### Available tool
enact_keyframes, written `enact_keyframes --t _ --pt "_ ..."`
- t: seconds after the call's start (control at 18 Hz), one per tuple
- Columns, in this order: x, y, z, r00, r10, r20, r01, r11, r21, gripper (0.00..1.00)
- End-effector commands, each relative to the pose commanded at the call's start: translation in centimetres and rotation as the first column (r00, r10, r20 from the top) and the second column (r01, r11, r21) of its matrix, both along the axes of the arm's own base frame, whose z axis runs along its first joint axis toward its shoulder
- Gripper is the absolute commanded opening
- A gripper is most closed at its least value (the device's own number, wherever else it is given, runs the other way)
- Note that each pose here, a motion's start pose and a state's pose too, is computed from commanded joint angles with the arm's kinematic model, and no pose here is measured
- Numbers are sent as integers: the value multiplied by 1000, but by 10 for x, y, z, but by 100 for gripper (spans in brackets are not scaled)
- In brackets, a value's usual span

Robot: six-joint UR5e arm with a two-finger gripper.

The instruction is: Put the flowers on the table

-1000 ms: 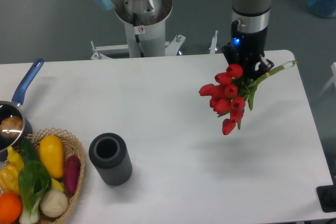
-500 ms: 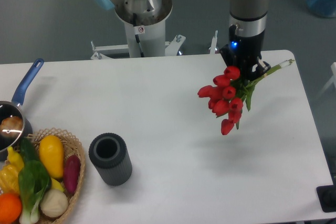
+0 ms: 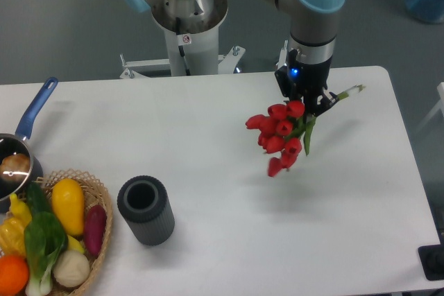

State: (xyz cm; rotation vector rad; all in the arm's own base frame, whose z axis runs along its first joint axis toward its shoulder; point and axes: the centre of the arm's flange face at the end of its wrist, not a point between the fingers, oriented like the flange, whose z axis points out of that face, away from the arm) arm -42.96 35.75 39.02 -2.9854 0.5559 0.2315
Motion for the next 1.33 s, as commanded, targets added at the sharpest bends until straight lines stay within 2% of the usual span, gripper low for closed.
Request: enact_keyframes --t 0.11,0.17,1.11,1.33 --pt "2 2 -1 1000 -4 3 4 1000 3 98" --pt "3 2 -1 1000 -7 2 7 1000 4 100" --pt "-2 2 4 1000 -17 -13 17 1000 6 100" --pt "-4 4 -10 1000 -15 5 15 1000 -17 100"
